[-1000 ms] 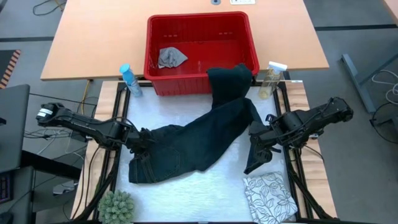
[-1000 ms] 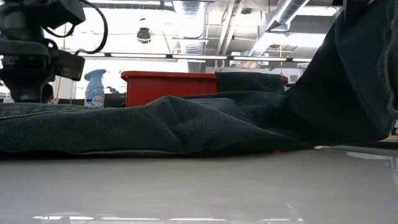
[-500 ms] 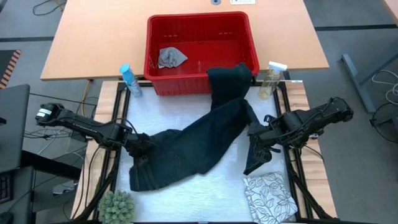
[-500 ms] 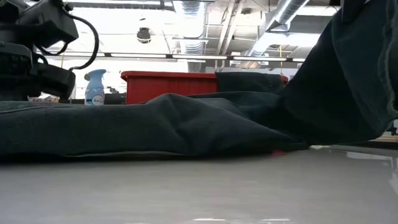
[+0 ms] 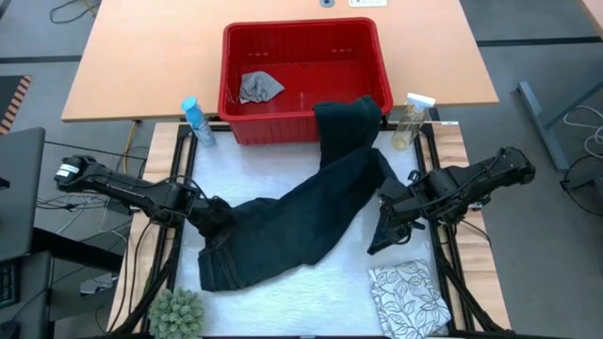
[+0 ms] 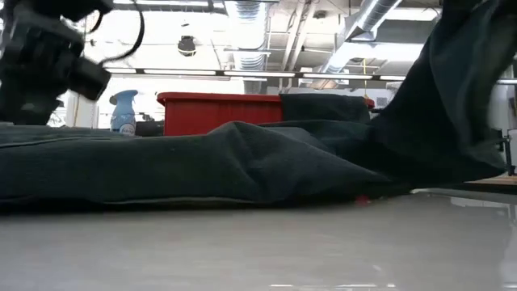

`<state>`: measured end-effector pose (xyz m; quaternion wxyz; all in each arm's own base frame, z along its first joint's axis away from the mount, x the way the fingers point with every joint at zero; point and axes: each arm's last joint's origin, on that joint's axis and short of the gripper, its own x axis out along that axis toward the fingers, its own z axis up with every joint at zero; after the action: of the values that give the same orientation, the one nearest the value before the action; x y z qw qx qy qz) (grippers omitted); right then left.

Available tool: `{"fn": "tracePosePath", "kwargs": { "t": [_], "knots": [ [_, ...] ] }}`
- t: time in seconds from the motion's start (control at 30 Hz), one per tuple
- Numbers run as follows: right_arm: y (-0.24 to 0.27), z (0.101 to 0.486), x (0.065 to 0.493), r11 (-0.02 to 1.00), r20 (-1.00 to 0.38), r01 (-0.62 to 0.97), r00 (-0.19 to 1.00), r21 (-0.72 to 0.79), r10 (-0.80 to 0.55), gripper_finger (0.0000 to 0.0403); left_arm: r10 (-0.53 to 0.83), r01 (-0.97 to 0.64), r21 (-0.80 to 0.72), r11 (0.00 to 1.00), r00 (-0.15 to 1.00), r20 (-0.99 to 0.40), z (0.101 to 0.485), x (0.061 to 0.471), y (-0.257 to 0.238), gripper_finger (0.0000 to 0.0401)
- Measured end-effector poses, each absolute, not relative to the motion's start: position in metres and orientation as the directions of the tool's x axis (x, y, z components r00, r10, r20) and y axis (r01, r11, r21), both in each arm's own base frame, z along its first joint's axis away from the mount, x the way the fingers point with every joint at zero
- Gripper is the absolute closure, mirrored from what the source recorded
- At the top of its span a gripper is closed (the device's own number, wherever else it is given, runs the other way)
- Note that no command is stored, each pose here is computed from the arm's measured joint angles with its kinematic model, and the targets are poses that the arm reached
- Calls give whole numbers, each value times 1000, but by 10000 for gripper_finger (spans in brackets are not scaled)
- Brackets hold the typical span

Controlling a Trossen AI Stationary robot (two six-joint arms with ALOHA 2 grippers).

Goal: Fold laundry
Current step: Fold the dark blue pants

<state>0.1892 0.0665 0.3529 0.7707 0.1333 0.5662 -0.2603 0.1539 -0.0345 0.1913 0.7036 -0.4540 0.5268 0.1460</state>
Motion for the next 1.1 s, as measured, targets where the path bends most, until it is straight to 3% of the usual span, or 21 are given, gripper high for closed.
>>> {"fn": "tracePosePath", "kwargs": {
  "t": [0.13,0.33,0.53,0.67,0.8,0.93,1.1],
  "knots": [
    [64,354,190,770,-915,631,246,-99,-319,381,-189,-693,-428,580,396,-898,228,155,-32,399],
    [60,353,192,729,-919,680,234,-80,-318,381,8,-788,-208,579,261,-965,273,135,-24,400],
    [72,351,188,844,-985,536,154,22,-72,381,131,-838,-18,546,106,-986,285,115,-17,401],
    [85,351,182,858,-993,502,97,109,69,381,167,-839,49,542,50,-985,285,110,-15,401],
    [93,351,178,785,-992,607,86,122,88,381,208,-832,76,550,48,-977,285,112,-15,401],
    [94,351,178,611,-990,785,137,101,-13,382,244,-812,114,573,37,-969,283,115,-14,401],
    [98,350,178,507,-987,855,151,106,-47,382,261,-796,129,592,38,-964,283,115,-14,401]
  ]
}}
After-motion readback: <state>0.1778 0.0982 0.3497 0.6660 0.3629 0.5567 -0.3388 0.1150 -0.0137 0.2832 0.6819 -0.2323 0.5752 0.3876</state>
